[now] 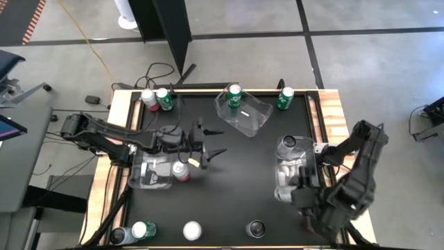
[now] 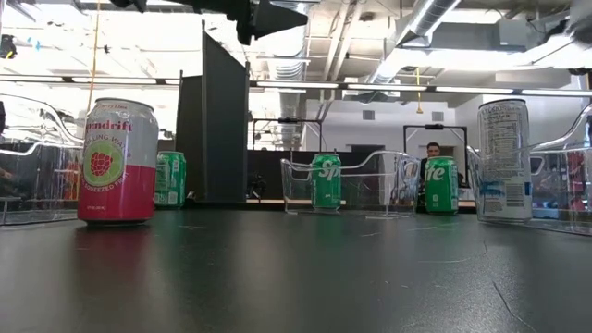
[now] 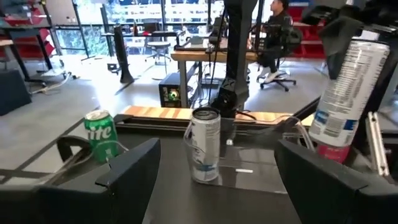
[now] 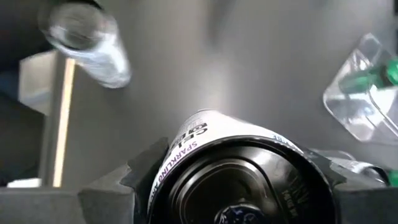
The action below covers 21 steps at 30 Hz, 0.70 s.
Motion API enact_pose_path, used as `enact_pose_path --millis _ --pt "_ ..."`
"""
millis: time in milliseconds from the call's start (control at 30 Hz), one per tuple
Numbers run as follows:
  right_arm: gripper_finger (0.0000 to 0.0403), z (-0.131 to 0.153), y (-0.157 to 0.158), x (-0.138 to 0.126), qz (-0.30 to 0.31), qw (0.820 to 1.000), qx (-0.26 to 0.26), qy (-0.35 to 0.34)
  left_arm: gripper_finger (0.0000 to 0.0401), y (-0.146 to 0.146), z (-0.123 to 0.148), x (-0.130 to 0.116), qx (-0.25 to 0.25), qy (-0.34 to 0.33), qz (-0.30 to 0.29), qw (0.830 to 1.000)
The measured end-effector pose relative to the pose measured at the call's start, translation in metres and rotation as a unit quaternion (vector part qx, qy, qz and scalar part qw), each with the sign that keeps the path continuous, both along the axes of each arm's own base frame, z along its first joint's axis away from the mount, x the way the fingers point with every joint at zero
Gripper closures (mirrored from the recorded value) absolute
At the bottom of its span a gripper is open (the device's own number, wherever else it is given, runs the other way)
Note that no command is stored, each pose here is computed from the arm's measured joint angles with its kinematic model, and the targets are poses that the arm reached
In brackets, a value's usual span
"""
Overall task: Sort soda cans
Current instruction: Put the right white blue soda can into the right transparent bin
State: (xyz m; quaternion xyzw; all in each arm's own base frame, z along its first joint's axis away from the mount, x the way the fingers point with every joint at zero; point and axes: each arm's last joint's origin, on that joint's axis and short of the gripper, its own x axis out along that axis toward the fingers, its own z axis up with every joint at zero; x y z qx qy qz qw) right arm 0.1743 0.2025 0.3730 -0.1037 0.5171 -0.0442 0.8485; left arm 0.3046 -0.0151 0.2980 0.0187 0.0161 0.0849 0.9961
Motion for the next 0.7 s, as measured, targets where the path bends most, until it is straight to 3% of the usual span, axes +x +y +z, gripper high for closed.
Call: enact_pose_path --millis 267,533,700 --pt "0.0137 -0.023 -0.044 0.017 -0.082 0.996 -0.025 0.038 0.0092 0.011 0.012 -0.001 0.041 0.022 0.015 0.999" --pt "0.0137 -0.028 -0.078 -0.016 -0.16 0.987 0.0 -0.004 0.0092 0.026 0.027 -0.023 0.07 0.031 0.01 0.997" --pt "0.0137 -0.046 -0.095 -0.026 -0.198 0.98 0.021 -0.014 0.0092 0.035 0.029 -0.028 0.08 0.036 0.016 0.996"
